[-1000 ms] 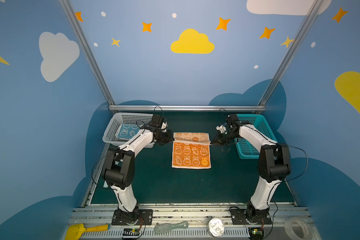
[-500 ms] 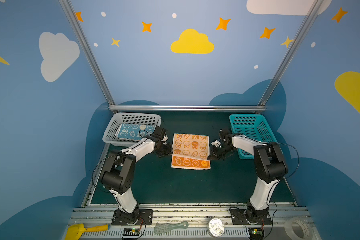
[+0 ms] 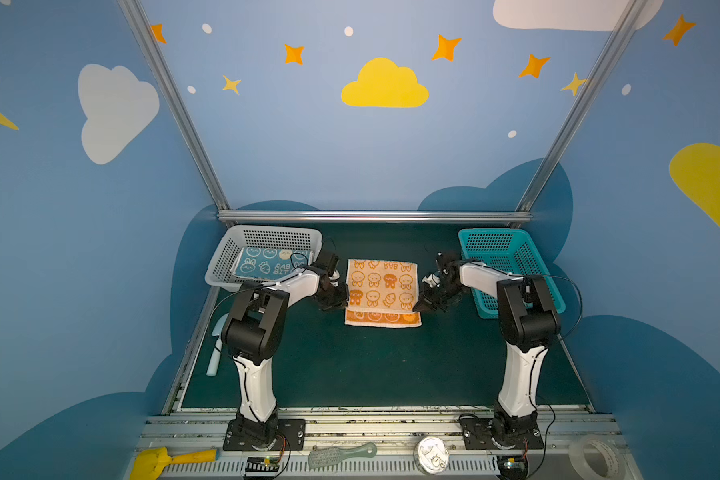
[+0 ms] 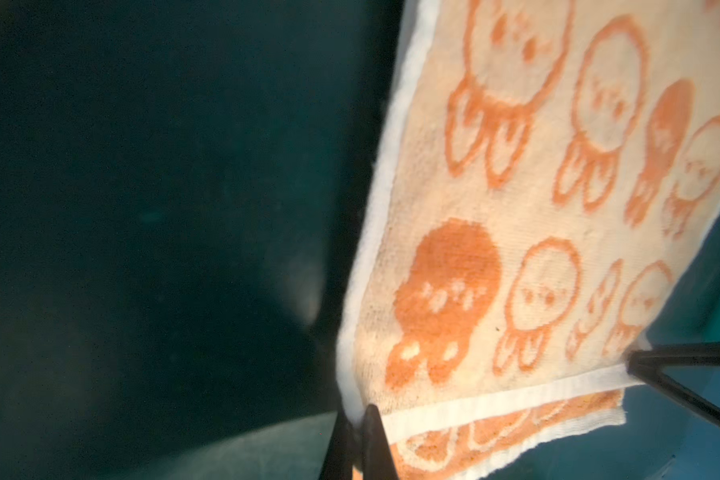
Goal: Fold and stack the towels
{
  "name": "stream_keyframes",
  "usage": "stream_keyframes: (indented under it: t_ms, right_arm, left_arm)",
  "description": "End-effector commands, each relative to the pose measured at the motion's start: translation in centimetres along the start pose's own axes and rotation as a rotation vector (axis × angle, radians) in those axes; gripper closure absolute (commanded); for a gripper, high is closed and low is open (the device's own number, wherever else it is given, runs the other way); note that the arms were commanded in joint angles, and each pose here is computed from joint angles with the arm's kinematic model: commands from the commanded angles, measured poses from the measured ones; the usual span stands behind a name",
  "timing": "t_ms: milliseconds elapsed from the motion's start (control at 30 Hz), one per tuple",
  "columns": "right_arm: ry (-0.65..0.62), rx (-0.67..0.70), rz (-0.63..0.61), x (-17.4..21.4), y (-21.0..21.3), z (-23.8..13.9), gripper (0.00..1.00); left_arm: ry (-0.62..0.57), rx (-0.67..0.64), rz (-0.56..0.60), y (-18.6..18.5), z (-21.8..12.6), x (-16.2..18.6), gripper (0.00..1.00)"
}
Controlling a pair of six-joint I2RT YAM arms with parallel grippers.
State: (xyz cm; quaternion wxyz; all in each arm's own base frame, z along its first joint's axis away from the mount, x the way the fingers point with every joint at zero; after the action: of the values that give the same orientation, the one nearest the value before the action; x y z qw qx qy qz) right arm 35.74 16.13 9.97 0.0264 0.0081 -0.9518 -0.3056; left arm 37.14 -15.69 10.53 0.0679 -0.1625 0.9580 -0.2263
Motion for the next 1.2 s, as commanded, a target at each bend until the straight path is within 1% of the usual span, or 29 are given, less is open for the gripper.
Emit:
stream_keyframes:
  t_ms: [0, 133, 233, 400, 500, 733, 833, 1167]
  right_arm:
    - [-0.025, 0.019, -0.027, -0.5, 1.3, -2.4, 1.0]
    - [-0.059, 0.023, -0.06, -0.4, 2.6, -4.7, 1.0]
    - [-0.072, 0.023, -0.075, 0.0, 3.1, -5.8, 1.0]
    - [-0.075, 0.028, -0.084, 1.0, 3.1, -6.2, 1.0]
    - [-0.055, 0.028, -0.073, 1.7, 2.4, -5.3, 1.0]
    - [0.005, 0.038, -0.022, 3.2, -0.3, -2.2, 1.0]
    - [0.023, 0.032, -0.007, 3.8, -1.0, -1.2, 1.0]
    - [0.047, 0.043, 0.014, 3.8, -2.0, 0.3, 1.0]
  left_arm:
    - [-0.04, 0.009, 0.034, -1.3, -2.3, -0.9, 0.97]
    - [-0.073, 0.035, 0.053, -2.5, -4.4, -1.1, 0.97]
    - [-0.088, 0.049, 0.06, -2.8, -5.6, -0.8, 0.97]
    - [-0.097, 0.059, 0.059, -2.5, -6.4, 0.2, 0.97]
    - [-0.084, 0.052, 0.055, -1.8, -5.7, 1.0, 0.97]
    - [0.002, 0.021, 0.031, 0.1, -2.0, 3.6, 0.97]
    - [0.022, 0.007, 0.026, 0.7, -0.9, 4.2, 0.97]
    - [0.052, -0.018, 0.027, 1.3, 0.7, 4.8, 0.97]
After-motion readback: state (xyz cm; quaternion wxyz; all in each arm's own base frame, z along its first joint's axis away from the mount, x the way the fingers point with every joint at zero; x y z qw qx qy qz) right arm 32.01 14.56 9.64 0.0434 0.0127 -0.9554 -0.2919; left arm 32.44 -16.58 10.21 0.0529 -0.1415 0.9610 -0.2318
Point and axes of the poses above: each gripper's point midway between its finger pads, its own z axis out along the fingers, its own y axis along the line the jaws close on, x = y × z, the point moved 8 cm from there along -z, back along the fingers, and after that the axes turned 10 degrees about -z, right-handed, at the moved point
